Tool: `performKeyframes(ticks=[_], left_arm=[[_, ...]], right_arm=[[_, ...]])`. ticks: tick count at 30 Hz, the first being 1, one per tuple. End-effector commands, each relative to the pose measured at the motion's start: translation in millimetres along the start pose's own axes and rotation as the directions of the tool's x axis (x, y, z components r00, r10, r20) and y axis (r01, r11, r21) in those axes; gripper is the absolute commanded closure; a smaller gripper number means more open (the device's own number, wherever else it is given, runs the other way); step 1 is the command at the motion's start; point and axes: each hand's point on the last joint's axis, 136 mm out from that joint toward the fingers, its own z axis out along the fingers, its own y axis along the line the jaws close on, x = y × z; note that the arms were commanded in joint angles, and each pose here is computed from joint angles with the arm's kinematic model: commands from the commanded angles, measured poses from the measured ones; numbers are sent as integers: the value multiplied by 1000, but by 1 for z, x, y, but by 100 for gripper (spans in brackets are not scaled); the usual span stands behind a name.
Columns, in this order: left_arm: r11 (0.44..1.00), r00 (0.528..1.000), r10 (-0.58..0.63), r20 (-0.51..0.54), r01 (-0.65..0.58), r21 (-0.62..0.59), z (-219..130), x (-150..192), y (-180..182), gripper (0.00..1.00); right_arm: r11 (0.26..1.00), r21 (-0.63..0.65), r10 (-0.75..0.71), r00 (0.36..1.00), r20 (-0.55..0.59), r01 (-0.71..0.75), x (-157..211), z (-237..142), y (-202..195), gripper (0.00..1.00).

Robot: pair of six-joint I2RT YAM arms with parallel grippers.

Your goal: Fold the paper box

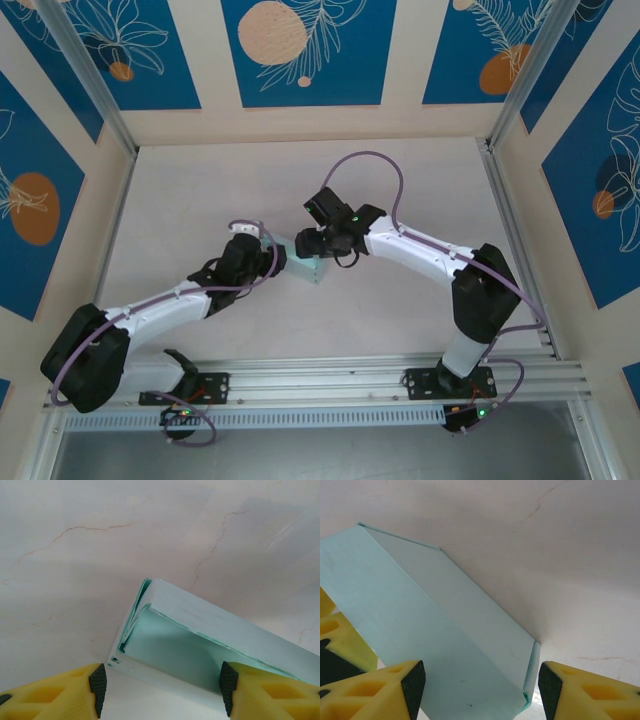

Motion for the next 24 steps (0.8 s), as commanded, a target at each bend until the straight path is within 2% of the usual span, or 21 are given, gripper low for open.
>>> performKeyframes(ticks=[1,16,24], left_arm=[[999,996,10,-84,-12,-33,3,20,9,38],[1000,998,1,-67,-3,-27,-6,16,10,38],[1000,999,-13,-51,13,-8,-16,12,8,33]], right_arm=[[999,-7,32,998,-47,-33,16,9,-3,36],[996,50,74,993,-92,-69,54,36,-27,36],[990,114,96,989,-112,-84,70,47,-47,37]])
